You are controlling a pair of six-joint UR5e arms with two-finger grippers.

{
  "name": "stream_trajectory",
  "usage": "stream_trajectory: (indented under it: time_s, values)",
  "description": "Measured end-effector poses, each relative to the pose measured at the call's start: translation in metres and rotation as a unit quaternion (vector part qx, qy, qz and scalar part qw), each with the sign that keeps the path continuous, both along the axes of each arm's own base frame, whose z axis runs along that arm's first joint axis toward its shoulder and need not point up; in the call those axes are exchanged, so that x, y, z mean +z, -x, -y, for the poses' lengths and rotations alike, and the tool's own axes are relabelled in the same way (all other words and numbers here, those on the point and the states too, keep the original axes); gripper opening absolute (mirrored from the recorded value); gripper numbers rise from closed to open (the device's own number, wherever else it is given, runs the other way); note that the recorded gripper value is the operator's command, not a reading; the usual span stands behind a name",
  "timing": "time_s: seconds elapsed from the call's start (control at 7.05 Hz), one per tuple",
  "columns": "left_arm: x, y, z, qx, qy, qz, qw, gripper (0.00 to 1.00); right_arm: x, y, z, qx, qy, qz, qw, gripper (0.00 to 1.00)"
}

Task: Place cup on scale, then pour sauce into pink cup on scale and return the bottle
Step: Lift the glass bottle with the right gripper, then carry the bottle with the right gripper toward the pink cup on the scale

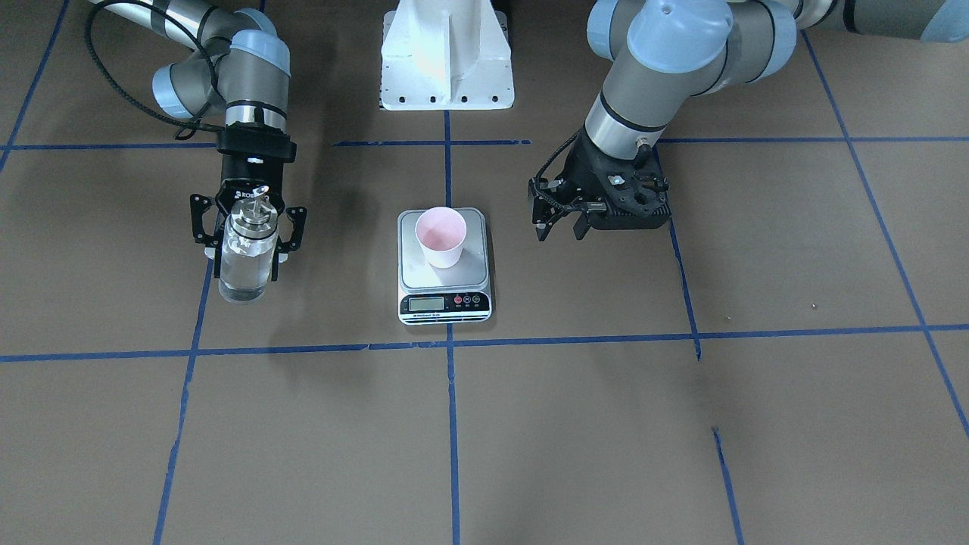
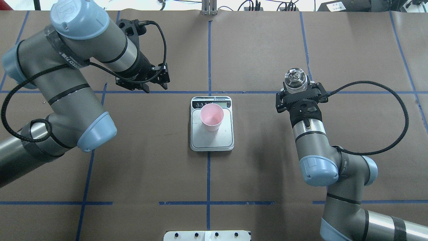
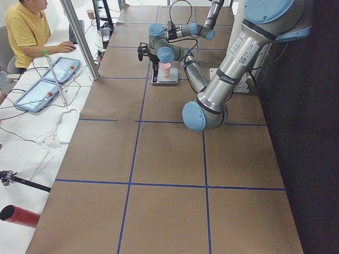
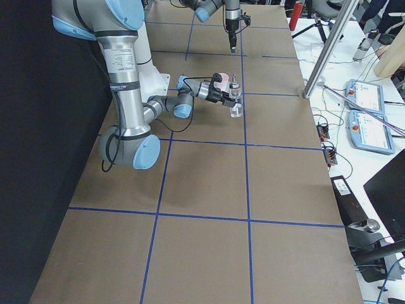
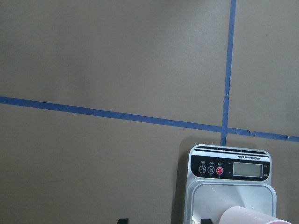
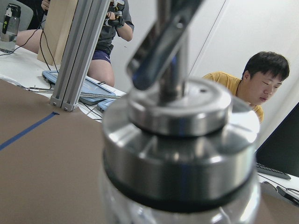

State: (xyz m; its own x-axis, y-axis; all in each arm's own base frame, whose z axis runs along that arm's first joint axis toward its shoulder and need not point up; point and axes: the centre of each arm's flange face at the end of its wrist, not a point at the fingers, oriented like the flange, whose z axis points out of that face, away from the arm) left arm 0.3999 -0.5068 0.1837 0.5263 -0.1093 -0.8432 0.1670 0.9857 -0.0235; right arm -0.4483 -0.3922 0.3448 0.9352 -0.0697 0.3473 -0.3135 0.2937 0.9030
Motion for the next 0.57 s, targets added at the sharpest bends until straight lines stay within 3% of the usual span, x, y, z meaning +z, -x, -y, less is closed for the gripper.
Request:
stream_trajectory:
  time_s: [0.14, 0.57]
  values:
    - [0.0, 0.006, 0.003, 0.004, -0.013, 0.001, 0.9999, 0.6, -0.009, 0.007, 0.0, -0.001, 0.002, -0.014, 0.9999, 0.0]
    - [0.022, 0.045, 0.009, 0.016, -0.058, 0.018, 0.998, 0.61, -0.051, 0.023, -0.004, -0.008, 0.01, -0.127, 0.9919, 0.0]
